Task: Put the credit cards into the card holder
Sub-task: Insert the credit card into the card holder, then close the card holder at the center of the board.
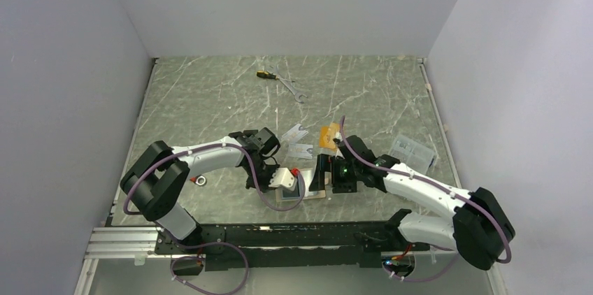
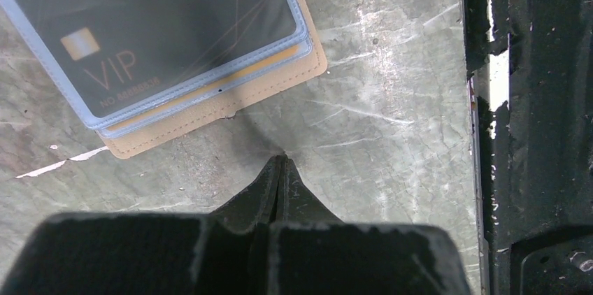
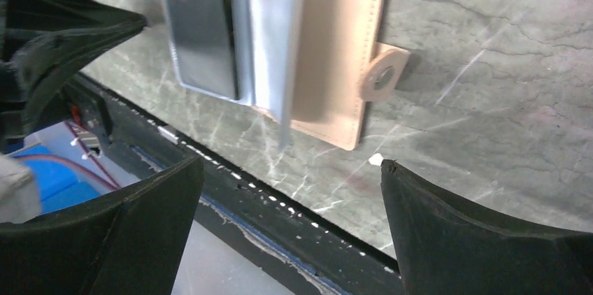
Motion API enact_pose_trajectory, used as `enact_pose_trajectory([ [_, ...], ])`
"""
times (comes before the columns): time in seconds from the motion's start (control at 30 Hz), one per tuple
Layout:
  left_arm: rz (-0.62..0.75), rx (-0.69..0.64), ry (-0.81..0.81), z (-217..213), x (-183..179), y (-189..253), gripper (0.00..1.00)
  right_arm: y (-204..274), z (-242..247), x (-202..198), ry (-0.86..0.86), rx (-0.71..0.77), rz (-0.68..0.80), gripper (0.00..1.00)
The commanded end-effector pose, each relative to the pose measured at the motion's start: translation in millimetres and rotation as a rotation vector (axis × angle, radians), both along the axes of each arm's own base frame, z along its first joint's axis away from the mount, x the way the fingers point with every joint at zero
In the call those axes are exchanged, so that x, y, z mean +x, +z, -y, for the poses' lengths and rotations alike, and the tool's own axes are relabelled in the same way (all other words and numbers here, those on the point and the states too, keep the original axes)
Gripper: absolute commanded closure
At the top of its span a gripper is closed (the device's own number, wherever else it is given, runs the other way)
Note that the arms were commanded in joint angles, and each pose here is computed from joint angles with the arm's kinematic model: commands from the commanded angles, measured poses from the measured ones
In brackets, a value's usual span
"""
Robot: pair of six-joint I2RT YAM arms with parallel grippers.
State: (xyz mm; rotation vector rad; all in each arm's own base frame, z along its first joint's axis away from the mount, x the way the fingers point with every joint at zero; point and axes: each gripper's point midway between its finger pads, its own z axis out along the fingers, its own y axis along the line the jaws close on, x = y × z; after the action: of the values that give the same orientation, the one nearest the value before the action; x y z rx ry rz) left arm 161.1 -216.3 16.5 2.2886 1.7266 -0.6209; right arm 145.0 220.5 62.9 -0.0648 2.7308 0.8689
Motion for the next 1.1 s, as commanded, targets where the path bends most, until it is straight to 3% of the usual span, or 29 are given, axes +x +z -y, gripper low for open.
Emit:
enact_pose_trajectory([
  [0.0,-0.014,-0.029,0.024,0.4,-1.9,10.1,1.00,-13.0,-3.3,10.0,-0.048,0.013,0.022,0.00],
  [0.3,0.014,-0.016,0.007,5.3,5.5,0.7,1.00,-31.7,-20.3,9.2,-0.046,0.128,-0.001,0.15],
  [0.73,0.069,0.031,-0.048,24.6,14.9,-10.7,1.00,7.3,-30.9,23.5,-0.052,0.447,0.091,0.38],
  [0.97,0.066,0.030,-0.052,25.5,13.7,-10.7,1.00,17.6,-43.4,24.8,-0.003,0.534,0.100,0.41],
  [1.07,0.070,0.031,-0.053,24.1,13.0,-11.4,1.00,7.9,-44.7,23.9,-0.004,0.505,0.066,0.39],
])
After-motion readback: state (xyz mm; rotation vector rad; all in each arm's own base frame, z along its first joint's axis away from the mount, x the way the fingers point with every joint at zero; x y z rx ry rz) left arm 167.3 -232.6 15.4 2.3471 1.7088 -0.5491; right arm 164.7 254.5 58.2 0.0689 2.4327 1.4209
